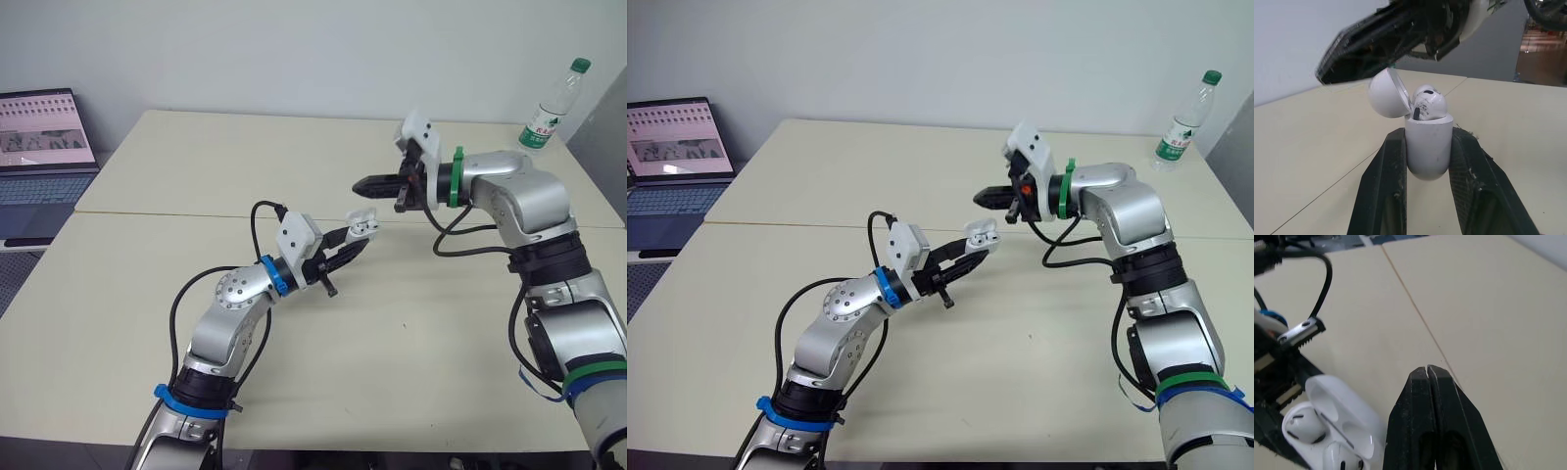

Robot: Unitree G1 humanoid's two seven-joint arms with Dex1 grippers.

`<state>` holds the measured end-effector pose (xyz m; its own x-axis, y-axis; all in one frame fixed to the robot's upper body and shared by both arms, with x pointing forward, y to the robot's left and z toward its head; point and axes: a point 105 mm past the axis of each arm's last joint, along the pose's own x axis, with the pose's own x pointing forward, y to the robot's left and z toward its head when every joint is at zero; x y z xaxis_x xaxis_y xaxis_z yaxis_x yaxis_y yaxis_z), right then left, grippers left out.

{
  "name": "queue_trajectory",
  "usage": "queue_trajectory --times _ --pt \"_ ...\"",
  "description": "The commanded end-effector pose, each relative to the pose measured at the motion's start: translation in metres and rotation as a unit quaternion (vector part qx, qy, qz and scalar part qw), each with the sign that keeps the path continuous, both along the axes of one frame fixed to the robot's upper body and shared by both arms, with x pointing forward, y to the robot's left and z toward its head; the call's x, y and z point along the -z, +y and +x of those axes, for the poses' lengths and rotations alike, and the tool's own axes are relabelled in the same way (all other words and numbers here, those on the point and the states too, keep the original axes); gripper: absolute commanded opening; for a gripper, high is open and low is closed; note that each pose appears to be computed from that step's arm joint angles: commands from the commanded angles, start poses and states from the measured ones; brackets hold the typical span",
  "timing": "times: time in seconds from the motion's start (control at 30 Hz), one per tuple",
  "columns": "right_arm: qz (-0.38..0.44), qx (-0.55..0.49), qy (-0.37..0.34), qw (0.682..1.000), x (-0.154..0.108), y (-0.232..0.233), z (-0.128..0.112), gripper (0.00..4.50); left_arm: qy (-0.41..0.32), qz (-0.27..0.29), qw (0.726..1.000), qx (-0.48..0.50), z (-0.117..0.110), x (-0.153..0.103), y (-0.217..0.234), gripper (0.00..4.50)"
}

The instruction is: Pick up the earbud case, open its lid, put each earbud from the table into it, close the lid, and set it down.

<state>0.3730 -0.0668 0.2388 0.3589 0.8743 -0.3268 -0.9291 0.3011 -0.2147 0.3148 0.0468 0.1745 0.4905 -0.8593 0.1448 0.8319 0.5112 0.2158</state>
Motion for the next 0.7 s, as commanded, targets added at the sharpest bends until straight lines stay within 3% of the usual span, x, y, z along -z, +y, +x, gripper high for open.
queue_trajectory --times 0.03,0.33,0.53,0.7 --pt "-0.020 -0.031 -0.027 0.999 -0.005 0.001 -0.007 0.03 -0.035 -0.006 0.999 0.006 -0.006 -0.014 -0.001 0.80" --pt "-0.026 -0.077 0.018 0.997 -0.003 -0.007 -0.030 0.03 -0.030 -0.006 1.000 -0.006 -0.004 -0.012 0.005 0.80" --pt "-0.004 -0.048 0.004 0.999 -0.003 -0.010 -0.033 0.03 -0.012 -0.026 1.000 -0.011 -0.005 -0.014 0.006 0.80" --pt "0.075 0.011 -0.039 0.996 -0.014 -0.025 -0.027 0.19 0.090 -0.051 0.994 0.023 -0.013 -0.001 0.006 0.80"
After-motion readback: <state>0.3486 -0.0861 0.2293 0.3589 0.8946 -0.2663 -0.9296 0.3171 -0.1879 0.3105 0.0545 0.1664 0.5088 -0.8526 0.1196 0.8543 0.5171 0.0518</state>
